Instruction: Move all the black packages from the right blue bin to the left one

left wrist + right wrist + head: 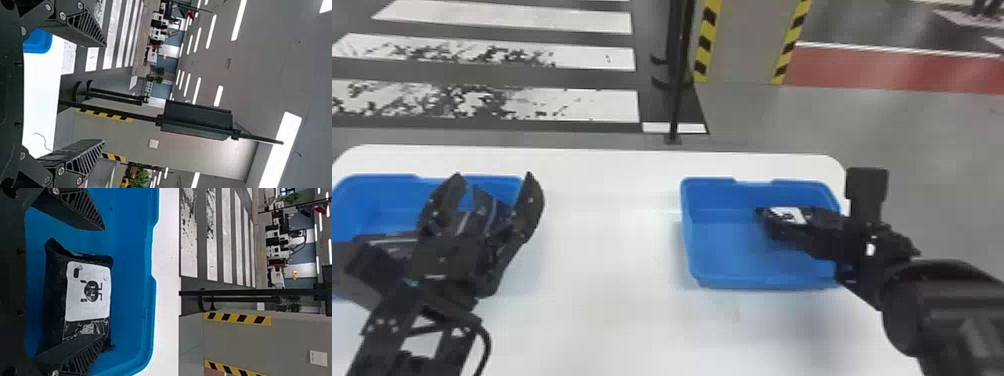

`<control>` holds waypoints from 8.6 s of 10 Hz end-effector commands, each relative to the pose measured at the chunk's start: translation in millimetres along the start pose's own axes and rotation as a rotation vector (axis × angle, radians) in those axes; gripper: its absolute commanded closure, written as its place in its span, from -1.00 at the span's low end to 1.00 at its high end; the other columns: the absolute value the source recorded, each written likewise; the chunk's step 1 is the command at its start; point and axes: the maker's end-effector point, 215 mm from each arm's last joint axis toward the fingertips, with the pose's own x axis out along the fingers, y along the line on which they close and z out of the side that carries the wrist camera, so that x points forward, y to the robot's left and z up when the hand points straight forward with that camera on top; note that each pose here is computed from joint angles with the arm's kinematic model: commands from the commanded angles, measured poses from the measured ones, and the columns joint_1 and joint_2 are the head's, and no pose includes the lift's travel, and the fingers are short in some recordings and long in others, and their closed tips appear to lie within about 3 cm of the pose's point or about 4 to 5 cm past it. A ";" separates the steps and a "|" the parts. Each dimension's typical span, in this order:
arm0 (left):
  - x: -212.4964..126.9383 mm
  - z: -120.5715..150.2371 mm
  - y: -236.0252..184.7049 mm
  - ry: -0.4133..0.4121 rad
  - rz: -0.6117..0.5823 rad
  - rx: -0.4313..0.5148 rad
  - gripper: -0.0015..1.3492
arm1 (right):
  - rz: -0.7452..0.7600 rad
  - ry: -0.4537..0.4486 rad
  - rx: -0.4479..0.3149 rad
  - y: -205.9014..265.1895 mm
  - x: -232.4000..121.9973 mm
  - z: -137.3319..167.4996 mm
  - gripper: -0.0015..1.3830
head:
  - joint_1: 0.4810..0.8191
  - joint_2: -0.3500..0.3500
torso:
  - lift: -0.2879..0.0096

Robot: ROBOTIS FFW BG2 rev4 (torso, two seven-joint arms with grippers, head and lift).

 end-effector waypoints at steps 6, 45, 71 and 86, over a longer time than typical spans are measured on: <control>-4.0 -11.9 -1.7 0.030 -0.005 -0.012 -0.69 | 0.000 0.086 0.073 -8.7 14.7 -37.8 -0.49 | 0.27 -0.41 | -0.28; -5.5 46.0 -83.6 -0.119 -0.160 -0.083 0.79 | 1.087 -0.136 0.336 381.1 -138.9 66.7 0.72 | 0.27 0.58 | -0.28; -59.5 10.0 27.7 0.043 0.175 0.140 -0.71 | 0.313 -0.378 -0.020 127.2 -124.6 34.0 -0.74 | 0.27 0.10 | -0.28; -56.3 18.1 19.6 0.013 0.160 0.115 -0.71 | 0.310 -0.425 -0.035 126.5 -129.5 48.7 -0.73 | 0.27 0.06 | -0.28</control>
